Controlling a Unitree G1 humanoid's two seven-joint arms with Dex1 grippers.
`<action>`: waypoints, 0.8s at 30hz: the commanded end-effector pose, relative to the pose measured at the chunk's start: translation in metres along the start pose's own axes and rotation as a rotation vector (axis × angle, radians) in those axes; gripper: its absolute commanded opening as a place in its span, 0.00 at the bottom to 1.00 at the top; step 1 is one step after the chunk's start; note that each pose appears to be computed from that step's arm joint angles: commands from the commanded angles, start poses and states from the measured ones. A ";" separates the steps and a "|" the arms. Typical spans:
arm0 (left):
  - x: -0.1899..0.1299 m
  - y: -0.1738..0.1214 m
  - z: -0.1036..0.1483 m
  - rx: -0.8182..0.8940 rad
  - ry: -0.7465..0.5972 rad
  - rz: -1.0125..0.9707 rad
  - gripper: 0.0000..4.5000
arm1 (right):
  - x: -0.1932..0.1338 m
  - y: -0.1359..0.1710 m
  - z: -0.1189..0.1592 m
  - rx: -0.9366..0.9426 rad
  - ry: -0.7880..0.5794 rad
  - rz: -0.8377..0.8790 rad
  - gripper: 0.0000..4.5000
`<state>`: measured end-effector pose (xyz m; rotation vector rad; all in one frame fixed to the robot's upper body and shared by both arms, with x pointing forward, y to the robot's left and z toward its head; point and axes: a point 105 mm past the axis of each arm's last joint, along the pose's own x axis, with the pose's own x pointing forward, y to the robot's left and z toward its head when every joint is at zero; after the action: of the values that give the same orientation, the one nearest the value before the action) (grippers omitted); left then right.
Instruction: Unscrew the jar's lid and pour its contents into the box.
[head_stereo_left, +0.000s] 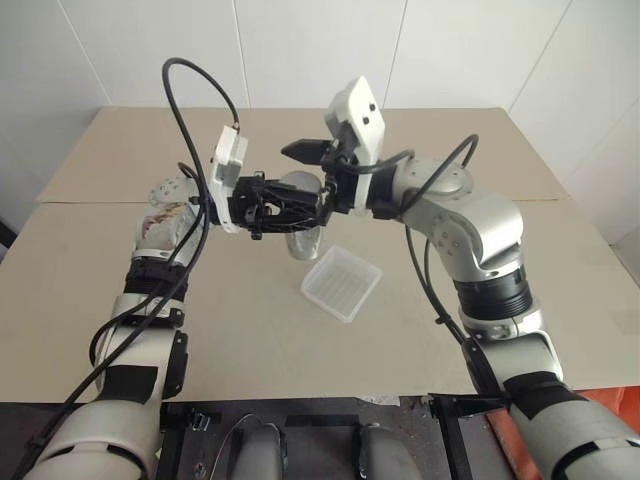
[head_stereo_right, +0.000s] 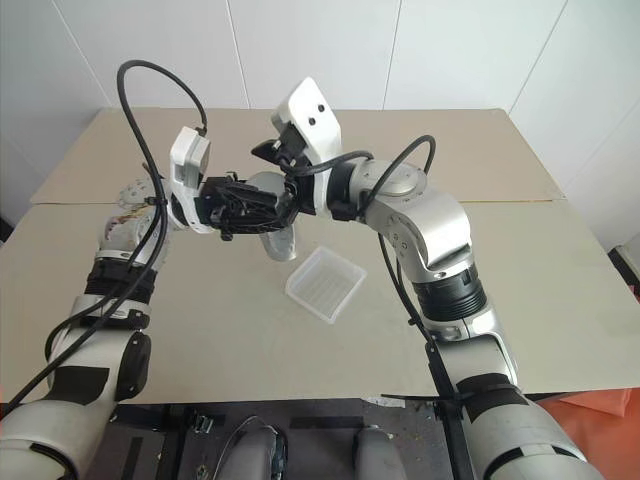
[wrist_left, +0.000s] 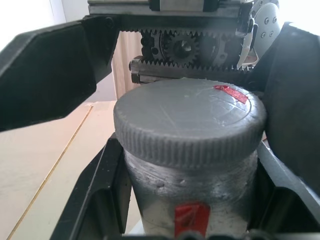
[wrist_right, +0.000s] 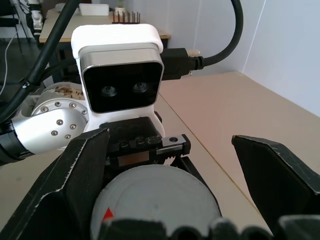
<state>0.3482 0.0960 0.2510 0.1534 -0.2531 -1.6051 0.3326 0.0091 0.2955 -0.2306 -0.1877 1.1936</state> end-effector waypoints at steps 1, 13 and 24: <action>-0.004 -0.003 0.015 0.061 -0.008 -0.017 0.55 | -0.010 -0.007 0.013 -0.029 -0.043 -0.015 0.99; -0.014 -0.010 0.018 0.068 -0.003 -0.015 0.55 | -0.049 -0.032 0.001 0.013 -0.040 0.015 0.99; -0.025 -0.014 0.021 0.071 0.016 0.009 0.55 | -0.074 -0.047 -0.002 0.025 -0.062 0.021 0.99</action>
<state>0.3352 0.1172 0.2540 0.1981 -0.2510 -1.5963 0.3603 -0.0752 0.2785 -0.1400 -0.1095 1.2053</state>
